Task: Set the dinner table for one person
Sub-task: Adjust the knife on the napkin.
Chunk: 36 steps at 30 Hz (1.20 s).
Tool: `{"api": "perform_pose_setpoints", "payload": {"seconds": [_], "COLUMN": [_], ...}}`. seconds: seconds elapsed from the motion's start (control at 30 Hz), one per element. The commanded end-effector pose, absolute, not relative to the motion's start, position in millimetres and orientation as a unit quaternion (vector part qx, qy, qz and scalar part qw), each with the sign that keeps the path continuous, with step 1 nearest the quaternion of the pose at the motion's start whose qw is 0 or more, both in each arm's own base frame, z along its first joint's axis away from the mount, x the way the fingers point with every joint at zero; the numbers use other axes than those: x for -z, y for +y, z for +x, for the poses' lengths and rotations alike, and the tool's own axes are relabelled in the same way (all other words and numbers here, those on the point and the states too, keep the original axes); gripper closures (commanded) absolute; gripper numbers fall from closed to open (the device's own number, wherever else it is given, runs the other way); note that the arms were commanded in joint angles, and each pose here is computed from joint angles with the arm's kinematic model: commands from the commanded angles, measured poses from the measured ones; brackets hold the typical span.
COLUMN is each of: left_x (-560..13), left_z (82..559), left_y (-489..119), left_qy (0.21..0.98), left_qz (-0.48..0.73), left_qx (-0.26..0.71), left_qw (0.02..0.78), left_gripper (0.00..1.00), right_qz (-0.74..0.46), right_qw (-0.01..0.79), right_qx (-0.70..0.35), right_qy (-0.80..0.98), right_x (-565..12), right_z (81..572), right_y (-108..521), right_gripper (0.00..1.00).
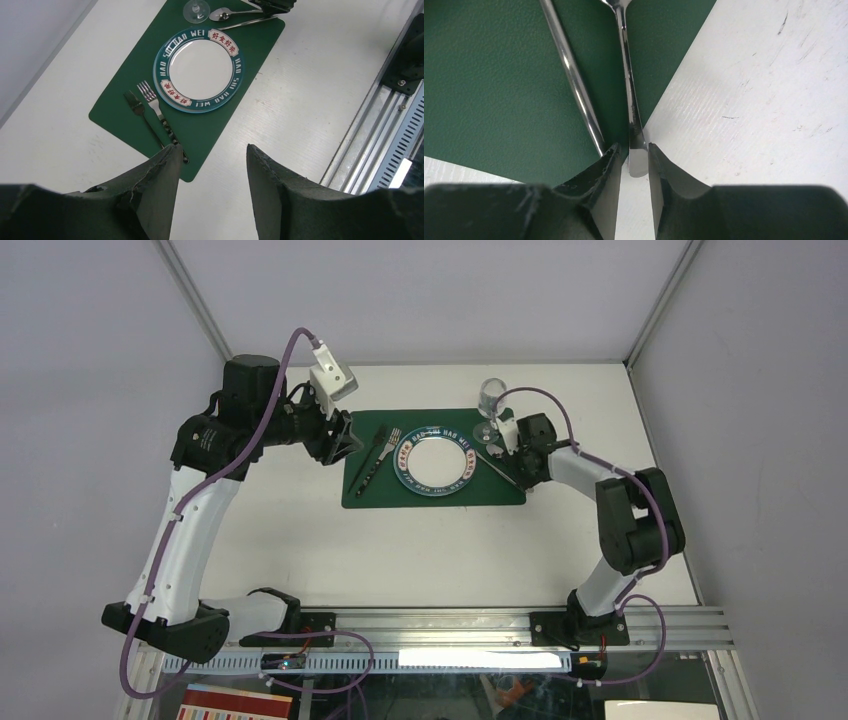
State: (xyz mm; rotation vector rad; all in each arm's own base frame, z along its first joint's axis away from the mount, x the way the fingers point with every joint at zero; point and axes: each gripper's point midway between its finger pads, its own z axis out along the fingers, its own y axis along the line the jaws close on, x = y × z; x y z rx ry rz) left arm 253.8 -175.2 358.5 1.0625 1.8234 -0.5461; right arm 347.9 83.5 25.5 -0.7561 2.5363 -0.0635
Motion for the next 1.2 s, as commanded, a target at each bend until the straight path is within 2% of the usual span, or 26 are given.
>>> {"api": "perform_pose_setpoints", "payload": {"seconds": [0.0, 0.63, 0.87, 1.17], "left_x": [-378.3, -379.1, -379.5, -379.3], "left_z": [253.9, 253.9, 254.1, 255.2], "left_y": [-177.5, -176.0, -174.8, -173.7], "left_qy": [0.713, 0.712, 0.713, 0.715], "left_qz": [0.439, 0.436, 0.435, 0.432], "left_qx": [0.228, 0.236, 0.235, 0.235], "left_qw": [0.497, 0.497, 0.497, 0.497], "left_gripper": [0.48, 0.48, 0.48, 0.48], "right_qz": [-0.289, -0.315, -0.304, -0.311], "right_qw": [0.245, 0.239, 0.279, 0.265], "right_qx": [0.010, 0.000, 0.043, 0.039], "right_qy": [0.926, 0.918, 0.910, 0.912], "right_x": [-34.1, -39.0, -58.4, -44.3], "right_z": [337.3, 311.5, 332.4, 352.6], "right_y": [86.2, 95.0, 85.9, 94.9], "right_gripper": [0.70, 0.69, 0.68, 0.68]}}
